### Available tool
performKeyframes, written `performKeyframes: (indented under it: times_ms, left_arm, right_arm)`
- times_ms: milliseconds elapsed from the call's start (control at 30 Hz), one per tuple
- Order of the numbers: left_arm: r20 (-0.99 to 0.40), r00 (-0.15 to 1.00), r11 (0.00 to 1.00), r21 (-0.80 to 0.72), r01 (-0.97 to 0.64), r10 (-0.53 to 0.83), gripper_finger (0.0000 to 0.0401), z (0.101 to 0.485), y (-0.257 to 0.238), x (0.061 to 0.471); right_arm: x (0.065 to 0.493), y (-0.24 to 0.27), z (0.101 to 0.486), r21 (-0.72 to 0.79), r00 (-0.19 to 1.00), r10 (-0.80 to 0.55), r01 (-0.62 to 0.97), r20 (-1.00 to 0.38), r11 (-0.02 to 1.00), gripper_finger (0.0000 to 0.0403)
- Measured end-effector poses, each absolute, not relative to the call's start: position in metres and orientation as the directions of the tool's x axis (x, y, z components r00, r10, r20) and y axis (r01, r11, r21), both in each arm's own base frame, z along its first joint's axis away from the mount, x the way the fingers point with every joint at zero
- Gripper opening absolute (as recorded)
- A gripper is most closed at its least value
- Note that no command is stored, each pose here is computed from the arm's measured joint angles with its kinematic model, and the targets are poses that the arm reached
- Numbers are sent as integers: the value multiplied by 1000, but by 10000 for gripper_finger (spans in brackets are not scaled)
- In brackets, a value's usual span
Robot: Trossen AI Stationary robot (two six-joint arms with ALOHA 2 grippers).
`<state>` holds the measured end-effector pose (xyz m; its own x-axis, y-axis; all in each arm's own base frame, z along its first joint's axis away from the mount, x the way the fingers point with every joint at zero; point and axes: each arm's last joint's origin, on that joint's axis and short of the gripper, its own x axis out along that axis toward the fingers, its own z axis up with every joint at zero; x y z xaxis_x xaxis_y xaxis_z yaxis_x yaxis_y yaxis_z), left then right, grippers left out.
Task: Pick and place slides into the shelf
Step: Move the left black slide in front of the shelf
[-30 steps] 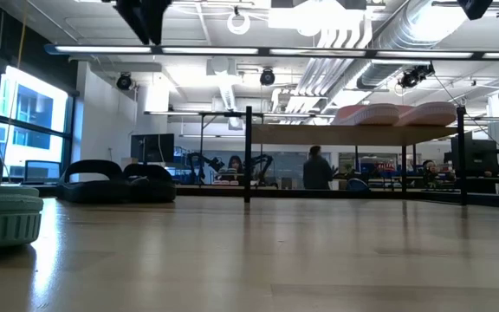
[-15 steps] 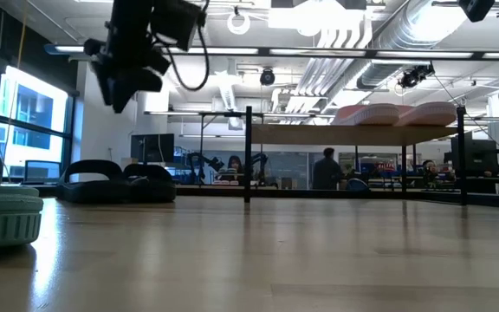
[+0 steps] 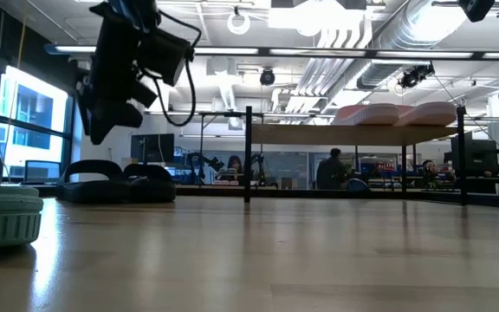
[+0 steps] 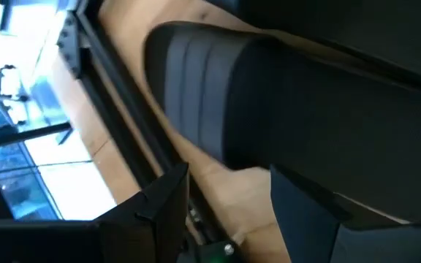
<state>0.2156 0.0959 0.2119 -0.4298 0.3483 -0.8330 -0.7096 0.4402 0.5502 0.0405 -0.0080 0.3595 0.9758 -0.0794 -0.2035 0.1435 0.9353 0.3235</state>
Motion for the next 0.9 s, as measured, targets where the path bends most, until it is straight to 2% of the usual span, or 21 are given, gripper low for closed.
performKeyframes:
  times_ms: [300, 433, 667, 900]
  left_arm:
    - [-777, -439, 409, 618, -671, 452, 177, 192, 98, 212]
    - [-776, -448, 432, 623, -652, 444, 177, 184, 102, 207]
    - [-771, -496, 392, 633, -668, 400, 177, 173, 118, 198]
    - [-765, -539, 428, 645, -634, 354, 177, 158, 131, 197]
  right_arm:
    - [41, -8, 360, 324, 976, -79, 144, -204, 935, 0]
    - [41, -8, 360, 332, 976, -80, 146, -204, 932, 0]
    - [41, -8, 360, 331, 976, -82, 148, -204, 932, 0]
    - [41, -8, 360, 334, 975, -83, 149, -204, 931, 0]
